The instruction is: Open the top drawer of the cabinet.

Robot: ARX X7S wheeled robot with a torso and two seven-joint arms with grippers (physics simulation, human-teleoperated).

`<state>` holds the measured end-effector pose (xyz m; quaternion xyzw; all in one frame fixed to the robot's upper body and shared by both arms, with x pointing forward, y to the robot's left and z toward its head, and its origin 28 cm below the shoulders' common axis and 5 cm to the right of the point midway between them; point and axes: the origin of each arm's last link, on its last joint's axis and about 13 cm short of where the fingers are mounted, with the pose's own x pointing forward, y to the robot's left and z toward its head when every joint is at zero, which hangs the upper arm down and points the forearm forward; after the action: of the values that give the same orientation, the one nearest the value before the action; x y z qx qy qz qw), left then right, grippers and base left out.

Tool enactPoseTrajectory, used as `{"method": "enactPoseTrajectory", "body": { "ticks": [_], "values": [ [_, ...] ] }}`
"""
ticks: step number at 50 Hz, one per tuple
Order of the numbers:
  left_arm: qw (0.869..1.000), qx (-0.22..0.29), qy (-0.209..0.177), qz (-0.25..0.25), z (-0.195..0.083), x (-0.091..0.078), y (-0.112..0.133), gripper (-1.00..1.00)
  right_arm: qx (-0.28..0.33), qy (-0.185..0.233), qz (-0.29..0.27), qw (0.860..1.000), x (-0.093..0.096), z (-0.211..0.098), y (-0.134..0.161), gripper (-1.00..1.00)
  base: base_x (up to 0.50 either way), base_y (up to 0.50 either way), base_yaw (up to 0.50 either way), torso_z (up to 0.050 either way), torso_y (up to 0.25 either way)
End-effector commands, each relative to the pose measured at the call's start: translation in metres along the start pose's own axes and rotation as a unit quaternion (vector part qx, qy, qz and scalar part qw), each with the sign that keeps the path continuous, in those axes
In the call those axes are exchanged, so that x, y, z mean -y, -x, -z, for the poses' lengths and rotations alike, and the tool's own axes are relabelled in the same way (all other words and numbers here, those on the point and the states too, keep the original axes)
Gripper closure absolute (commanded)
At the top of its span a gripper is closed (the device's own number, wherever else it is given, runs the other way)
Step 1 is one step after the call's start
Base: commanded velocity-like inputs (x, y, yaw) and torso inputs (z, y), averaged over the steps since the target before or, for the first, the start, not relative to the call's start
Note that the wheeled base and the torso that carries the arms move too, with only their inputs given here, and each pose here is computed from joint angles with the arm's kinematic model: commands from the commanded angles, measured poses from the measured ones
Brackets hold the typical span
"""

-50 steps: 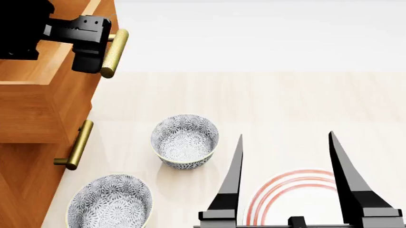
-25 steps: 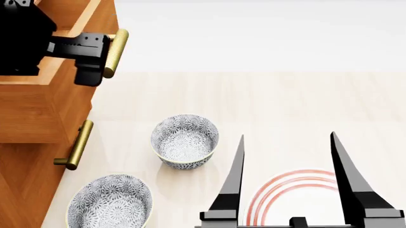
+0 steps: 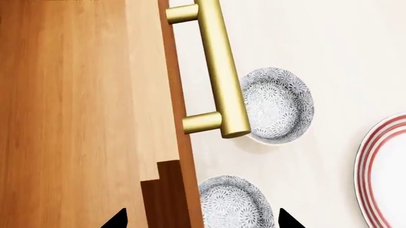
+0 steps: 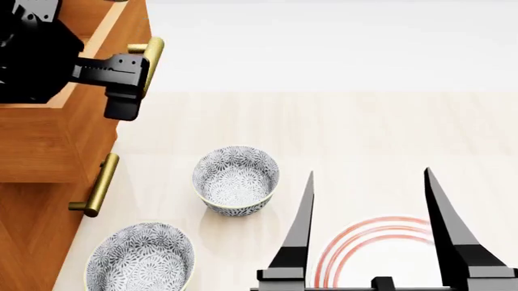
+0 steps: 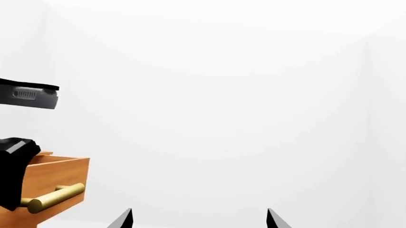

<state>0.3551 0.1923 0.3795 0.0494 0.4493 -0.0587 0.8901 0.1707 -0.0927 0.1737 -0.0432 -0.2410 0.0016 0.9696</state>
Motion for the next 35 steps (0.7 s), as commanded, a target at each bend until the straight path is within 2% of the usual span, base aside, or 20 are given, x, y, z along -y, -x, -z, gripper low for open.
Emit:
{"method": "enactPoseTrajectory", "body": {
  "ticks": [1,13,35],
  "values": [
    [0.998,0.045,-0.003,0.033,-0.009,0.018,0.006,-1.0,0.003,-0.008,-0.005,1.0,0.001,-0.001,0.0,-1.0,0.0,0.0,0.0,0.0,0.0],
    [0.997,0.052,-0.009,0.064,-0.011,0.025,0.014,-1.0,0.003,-0.007,-0.006,1.0,0.0,-0.002,0.0,-1.0,0.0,0.0,0.0,0.0,0.0],
    [0.995,0.057,-0.024,0.078,-0.011,0.035,0.016,-1.0,0.005,-0.006,-0.004,1.0,0.001,-0.003,0.0,-1.0,0.0,0.0,0.0,0.0,0.0]
  ]
}}
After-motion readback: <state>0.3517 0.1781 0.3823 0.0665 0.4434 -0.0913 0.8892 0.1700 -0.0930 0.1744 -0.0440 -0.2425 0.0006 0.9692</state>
